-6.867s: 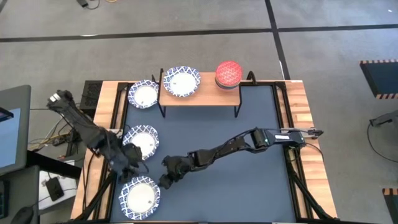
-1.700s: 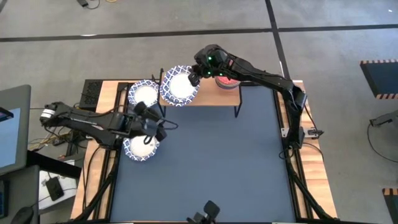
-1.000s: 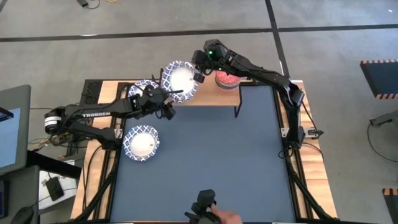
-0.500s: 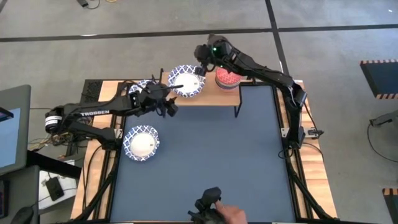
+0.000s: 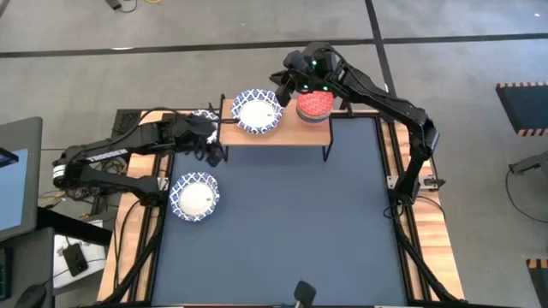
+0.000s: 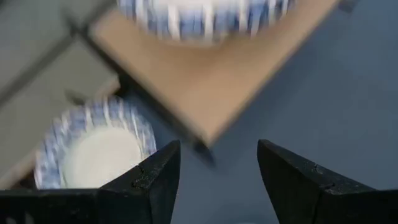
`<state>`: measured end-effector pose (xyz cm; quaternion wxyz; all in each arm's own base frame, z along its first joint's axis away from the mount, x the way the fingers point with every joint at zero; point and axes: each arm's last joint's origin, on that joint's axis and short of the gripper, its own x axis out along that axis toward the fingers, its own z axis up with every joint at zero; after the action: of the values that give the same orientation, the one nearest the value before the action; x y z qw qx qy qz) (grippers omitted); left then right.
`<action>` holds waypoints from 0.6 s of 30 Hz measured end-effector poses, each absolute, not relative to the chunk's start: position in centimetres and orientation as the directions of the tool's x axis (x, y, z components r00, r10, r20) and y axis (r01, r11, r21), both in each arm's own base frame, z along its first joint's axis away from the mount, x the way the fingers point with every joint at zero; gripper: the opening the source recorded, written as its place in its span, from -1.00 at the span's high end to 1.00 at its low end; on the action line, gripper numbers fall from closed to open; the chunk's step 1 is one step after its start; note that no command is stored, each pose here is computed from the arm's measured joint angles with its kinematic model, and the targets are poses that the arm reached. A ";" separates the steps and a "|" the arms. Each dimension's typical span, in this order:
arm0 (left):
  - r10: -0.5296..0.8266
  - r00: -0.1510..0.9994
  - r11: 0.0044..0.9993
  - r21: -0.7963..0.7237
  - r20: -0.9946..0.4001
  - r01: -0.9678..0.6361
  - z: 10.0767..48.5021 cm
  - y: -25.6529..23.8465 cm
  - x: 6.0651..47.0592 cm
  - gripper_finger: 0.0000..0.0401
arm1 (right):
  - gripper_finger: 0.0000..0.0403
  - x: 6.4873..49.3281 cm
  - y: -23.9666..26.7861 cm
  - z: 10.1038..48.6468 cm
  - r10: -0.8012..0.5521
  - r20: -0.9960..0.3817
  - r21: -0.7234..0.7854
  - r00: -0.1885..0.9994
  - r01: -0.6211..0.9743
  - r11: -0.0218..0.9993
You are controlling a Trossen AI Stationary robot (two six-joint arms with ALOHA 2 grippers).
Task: Place and stack bowls onto a shelf
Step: Stack the white bowl on top of the other white bowl on the shelf
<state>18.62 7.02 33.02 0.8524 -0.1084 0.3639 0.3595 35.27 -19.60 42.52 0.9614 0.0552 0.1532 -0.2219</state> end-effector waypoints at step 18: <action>0.245 0.215 0.518 -0.060 -0.946 -0.853 23.1 4.0 12.6 0.01 | 0.65 36.9 -15.4 42.5 -0.188 -0.337 0.171 0.922 0.257 0.951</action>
<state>12.57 4.05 23.10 0.7163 -0.3070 0.4958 0.3832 36.89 -15.43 42.50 0.9746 0.1067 0.1606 -0.1141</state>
